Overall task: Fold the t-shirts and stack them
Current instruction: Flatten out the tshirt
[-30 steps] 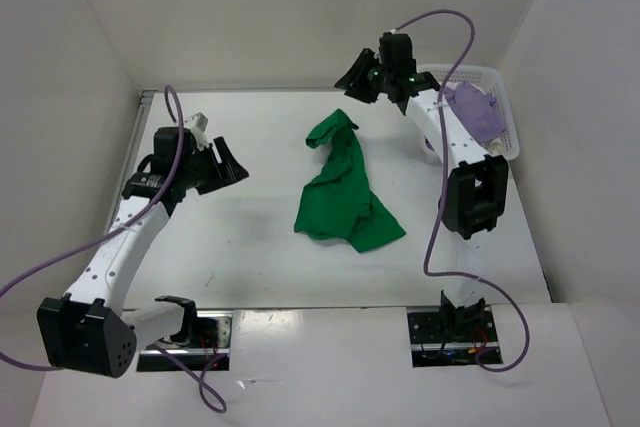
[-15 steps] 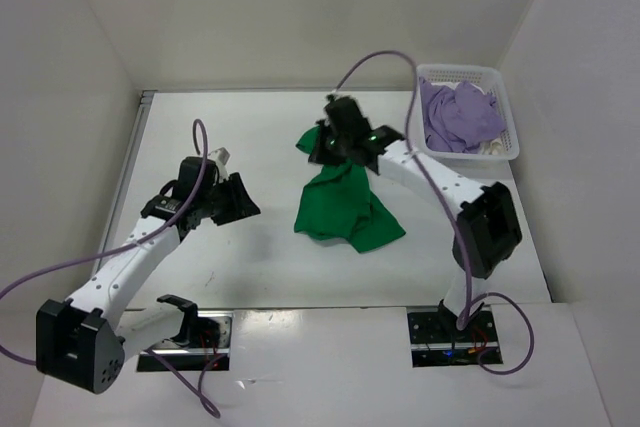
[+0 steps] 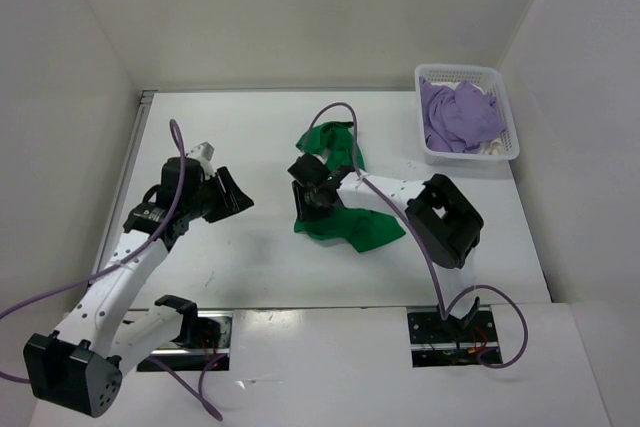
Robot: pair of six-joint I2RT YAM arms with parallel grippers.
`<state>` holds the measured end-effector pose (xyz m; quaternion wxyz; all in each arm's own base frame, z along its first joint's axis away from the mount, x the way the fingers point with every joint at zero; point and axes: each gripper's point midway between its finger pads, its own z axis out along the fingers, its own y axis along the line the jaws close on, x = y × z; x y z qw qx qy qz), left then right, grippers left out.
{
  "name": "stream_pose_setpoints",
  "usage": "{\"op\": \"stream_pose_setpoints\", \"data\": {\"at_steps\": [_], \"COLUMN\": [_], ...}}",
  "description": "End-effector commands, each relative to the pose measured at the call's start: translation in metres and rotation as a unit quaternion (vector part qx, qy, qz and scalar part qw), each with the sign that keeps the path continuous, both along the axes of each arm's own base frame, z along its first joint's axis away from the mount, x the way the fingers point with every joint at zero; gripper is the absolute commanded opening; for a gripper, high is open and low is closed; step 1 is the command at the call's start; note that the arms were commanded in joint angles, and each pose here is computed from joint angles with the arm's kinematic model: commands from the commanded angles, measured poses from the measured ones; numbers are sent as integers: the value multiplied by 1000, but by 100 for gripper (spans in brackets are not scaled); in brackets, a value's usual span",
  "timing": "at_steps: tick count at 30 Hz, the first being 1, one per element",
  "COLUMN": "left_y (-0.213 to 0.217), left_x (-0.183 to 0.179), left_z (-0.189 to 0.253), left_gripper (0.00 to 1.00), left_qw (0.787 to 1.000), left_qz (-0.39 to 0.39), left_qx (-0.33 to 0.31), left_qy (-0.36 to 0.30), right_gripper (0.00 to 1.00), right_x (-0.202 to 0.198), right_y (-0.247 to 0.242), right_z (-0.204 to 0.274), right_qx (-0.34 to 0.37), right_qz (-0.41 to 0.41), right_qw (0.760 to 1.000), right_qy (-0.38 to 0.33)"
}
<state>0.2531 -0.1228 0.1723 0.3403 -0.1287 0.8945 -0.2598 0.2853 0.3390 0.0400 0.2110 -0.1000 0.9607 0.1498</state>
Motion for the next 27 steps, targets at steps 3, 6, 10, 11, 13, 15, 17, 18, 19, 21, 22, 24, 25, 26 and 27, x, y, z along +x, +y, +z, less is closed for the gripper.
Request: {"op": "stream_pose_setpoints", "data": {"at_steps": [3, 6, 10, 11, 13, 15, 17, 18, 19, 21, 22, 24, 25, 26, 27], "left_y": [1, 4, 16, 15, 14, 10, 10, 9, 7, 8, 8, 12, 12, 12, 13], "left_x": [13, 23, 38, 39, 44, 52, 56, 57, 59, 60, 60, 59, 59, 59, 59], "left_z": [37, 51, 83, 94, 109, 129, 139, 142, 139, 141, 141, 139, 135, 134, 126], "left_gripper": [60, 60, 60, 60, 60, 60, 60, 60, 61, 61, 61, 61, 62, 62, 64], "left_qw": [999, 998, 994, 993, 991, 988, 987, 986, 987, 986, 986, 986, 986, 986, 987], "left_qz": [16, 25, 50, 53, 56, 55, 60, 60, 55, 58, 58, 63, 63, 63, 68], "left_qx": [-18, -10, -4, -10, -18, -31, -44, -46, -47, -53, -53, -52, -51, -51, -47], "left_qy": [-45, -62, -97, -107, -119, -139, -145, -151, -145, -148, -148, -147, -143, -143, -135], "right_gripper": [45, 45, 48, 48, 49, 51, 51, 51, 47, 31, 25, 7, 4, 2, 0], "right_x": [-4, -7, -5, -5, -7, -6, -6, -8, -7, -5, -5, -1, 0, 5, 16], "right_y": [22, 26, 27, 26, 24, 22, 21, 16, 13, 10, 9, 15, 23, 19, 21], "right_z": [-1, -1, -2, -7, -12, -16, -21, -31, -38, -40, -40, -23, -5, -4, 26], "right_qx": [-17, -30, -33, -38, -46, -55, -59, -70, -76, -82, -82, -63, -40, -40, -6], "right_qz": [22, 26, 24, 28, 29, 30, 31, 25, 18, 5, 5, -1, 2, -5, -19], "right_qw": [999, 998, 998, 998, 998, 997, 997, 997, 997, 996, 996, 997, 998, 998, 997], "right_qy": [-31, -40, -42, -41, -35, -37, -33, -28, -27, -35, -35, -46, -53, -52, -69]}}
